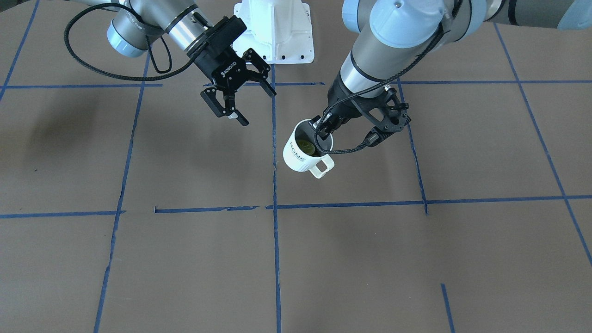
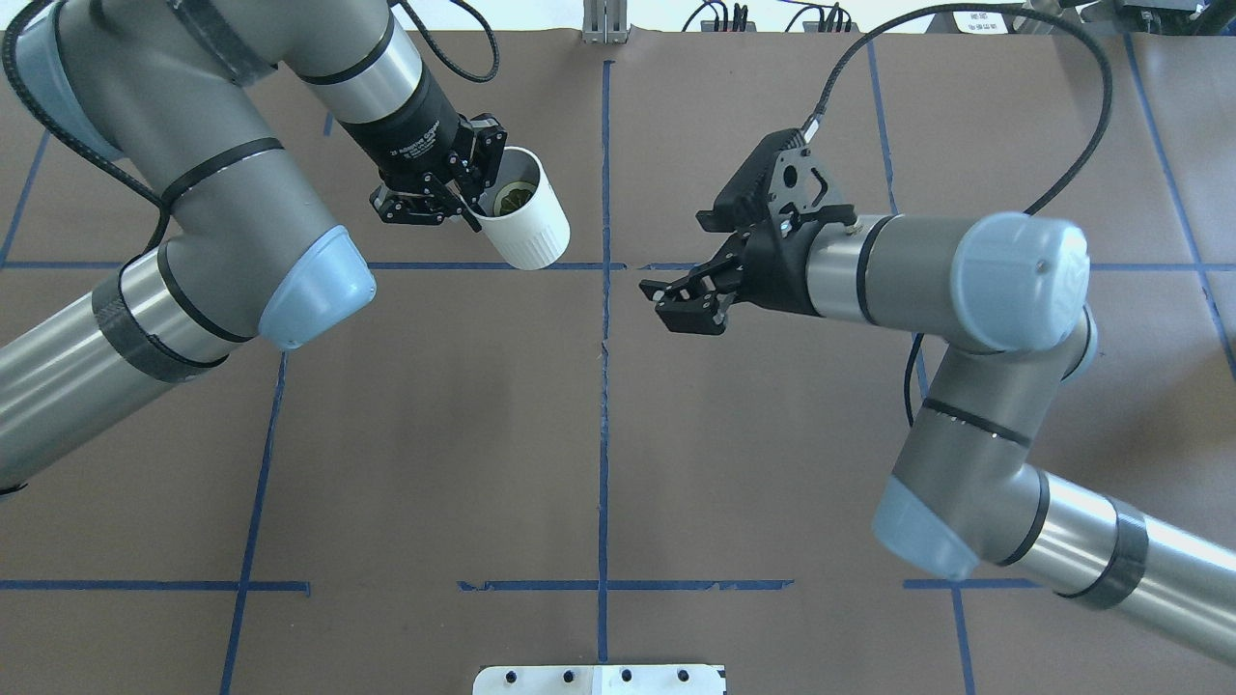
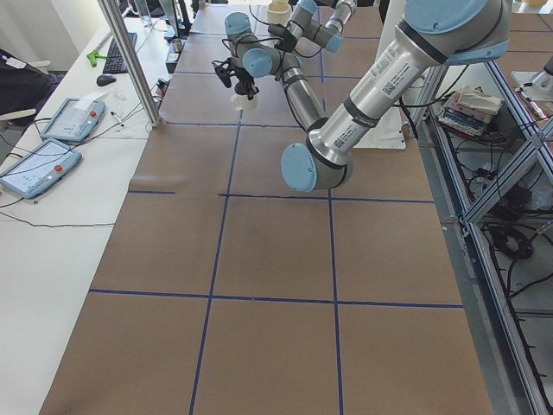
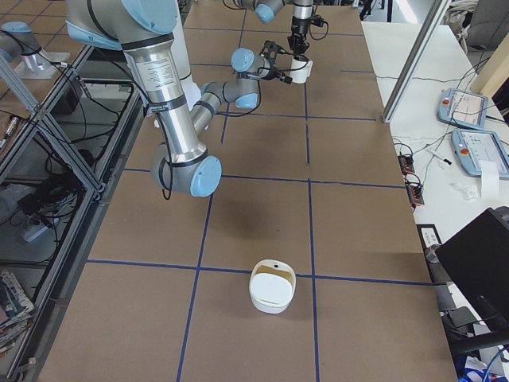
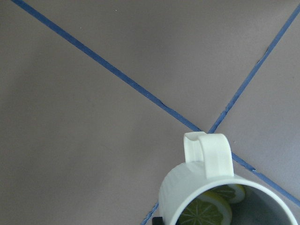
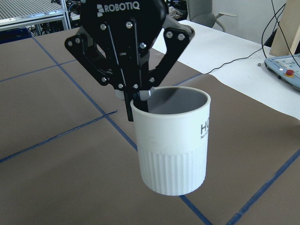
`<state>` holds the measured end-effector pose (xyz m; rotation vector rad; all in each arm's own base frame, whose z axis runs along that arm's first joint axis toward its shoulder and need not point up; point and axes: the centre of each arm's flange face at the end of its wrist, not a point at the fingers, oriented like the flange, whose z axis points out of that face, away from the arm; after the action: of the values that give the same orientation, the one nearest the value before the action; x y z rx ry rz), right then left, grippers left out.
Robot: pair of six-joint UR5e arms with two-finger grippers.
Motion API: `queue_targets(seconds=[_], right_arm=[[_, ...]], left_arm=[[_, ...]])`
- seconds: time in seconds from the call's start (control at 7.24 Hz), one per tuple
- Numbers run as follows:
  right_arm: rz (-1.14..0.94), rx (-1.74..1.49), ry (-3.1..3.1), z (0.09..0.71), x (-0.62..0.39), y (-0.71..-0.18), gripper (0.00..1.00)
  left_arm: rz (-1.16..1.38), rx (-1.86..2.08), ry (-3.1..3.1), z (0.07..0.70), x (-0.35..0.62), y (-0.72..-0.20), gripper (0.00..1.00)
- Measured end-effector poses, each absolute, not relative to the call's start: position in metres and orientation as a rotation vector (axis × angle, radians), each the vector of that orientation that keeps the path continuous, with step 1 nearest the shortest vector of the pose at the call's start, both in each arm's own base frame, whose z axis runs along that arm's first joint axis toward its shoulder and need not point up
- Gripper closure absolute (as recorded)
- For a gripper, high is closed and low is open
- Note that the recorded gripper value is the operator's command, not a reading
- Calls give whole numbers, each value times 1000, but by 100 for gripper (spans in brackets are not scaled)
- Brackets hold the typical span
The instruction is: Left arm hands cup to right arm to dump lemon
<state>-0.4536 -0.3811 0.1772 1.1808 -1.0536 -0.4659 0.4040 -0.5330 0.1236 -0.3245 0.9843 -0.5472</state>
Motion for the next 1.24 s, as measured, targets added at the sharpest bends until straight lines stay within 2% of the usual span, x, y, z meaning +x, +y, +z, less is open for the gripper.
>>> queue_targets(seconds=[1.24], right_arm=[[-463,1181,-1055,177,-463,-373,0]], left_arm=[[-516,-401,1042,88,430,-467,100]])
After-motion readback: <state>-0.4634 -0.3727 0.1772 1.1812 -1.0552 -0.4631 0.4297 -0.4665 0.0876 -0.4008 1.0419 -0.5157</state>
